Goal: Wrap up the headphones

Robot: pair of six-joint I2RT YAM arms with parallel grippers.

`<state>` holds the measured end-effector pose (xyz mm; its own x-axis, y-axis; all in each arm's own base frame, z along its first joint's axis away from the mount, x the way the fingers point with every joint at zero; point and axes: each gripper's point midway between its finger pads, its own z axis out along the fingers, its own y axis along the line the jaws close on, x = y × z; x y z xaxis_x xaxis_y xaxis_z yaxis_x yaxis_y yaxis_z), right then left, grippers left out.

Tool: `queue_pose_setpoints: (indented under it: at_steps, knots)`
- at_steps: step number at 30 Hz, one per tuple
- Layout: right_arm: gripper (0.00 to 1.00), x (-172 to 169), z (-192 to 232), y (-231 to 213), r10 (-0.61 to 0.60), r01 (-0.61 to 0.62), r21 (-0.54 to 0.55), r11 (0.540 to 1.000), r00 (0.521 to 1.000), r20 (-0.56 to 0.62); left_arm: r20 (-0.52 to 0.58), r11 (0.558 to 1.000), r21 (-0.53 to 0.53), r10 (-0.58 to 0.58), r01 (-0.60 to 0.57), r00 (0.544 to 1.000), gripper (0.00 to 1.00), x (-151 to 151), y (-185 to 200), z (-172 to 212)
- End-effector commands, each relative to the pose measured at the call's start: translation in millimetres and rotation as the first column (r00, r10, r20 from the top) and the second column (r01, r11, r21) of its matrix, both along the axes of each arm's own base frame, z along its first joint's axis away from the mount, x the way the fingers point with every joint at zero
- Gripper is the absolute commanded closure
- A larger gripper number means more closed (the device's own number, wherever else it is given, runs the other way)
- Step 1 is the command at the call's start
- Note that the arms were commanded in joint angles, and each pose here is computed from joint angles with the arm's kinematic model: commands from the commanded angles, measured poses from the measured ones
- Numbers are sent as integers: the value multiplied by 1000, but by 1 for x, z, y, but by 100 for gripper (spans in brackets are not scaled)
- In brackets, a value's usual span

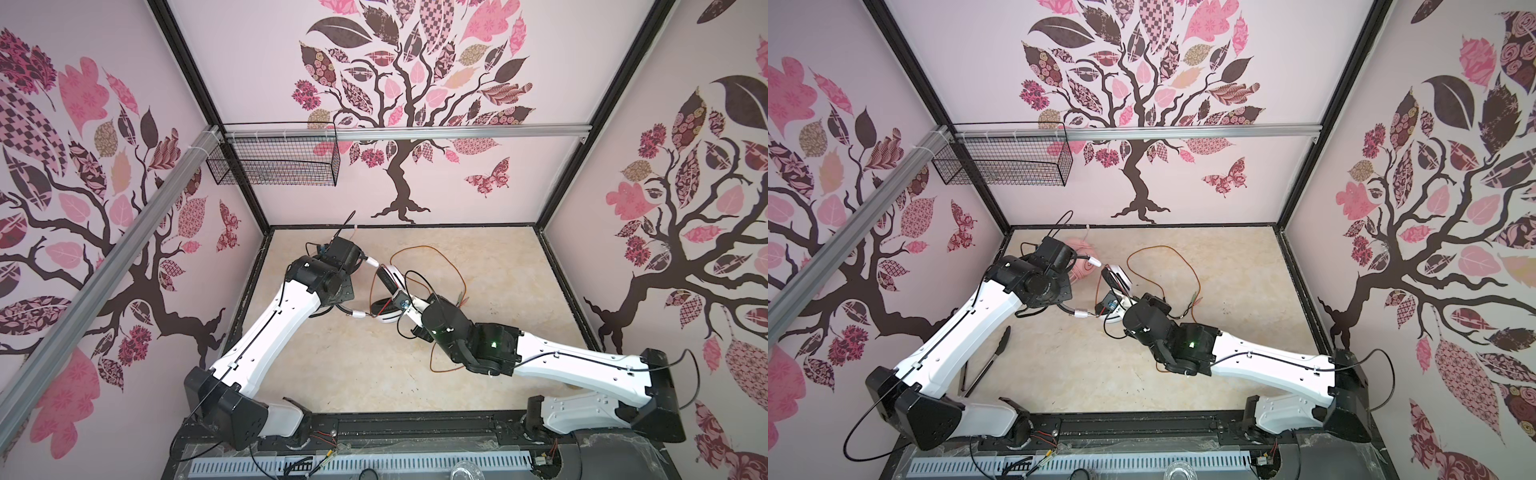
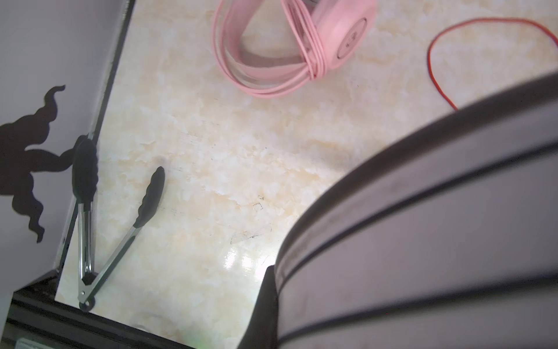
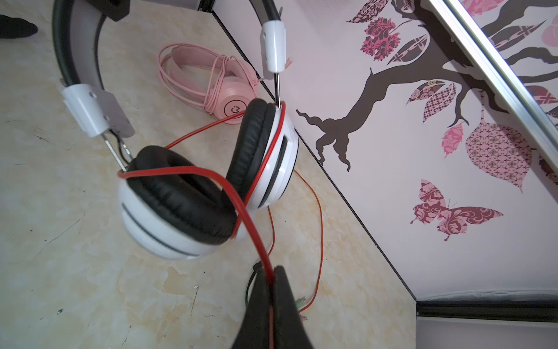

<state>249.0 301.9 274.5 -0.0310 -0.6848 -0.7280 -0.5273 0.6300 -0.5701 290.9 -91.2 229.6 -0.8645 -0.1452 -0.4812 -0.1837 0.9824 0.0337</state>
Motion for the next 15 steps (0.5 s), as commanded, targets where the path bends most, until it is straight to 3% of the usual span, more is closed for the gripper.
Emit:
queue_pose_setpoints:
  at_steps: [1, 3, 9, 15]
  knots:
    - [100, 18, 25, -1, -40, 38, 47, 998, 998, 46, 49, 981, -68, -181, 184, 982, 100, 0, -22, 16]
    - [100, 27, 27, -5, -45, 43, 65, 997, 998, 36, 26, 962, -105, -251, 252, 968, 100, -10, -31, 14]
    - [100, 35, 37, -2, -8, 4, 89, 996, 999, 45, 105, 914, -199, -339, 354, 935, 100, -24, -47, 24]
    - [100, 33, 42, 5, 40, -45, 82, 996, 997, 62, 69, 876, -248, -410, 414, 909, 100, -37, -57, 19]
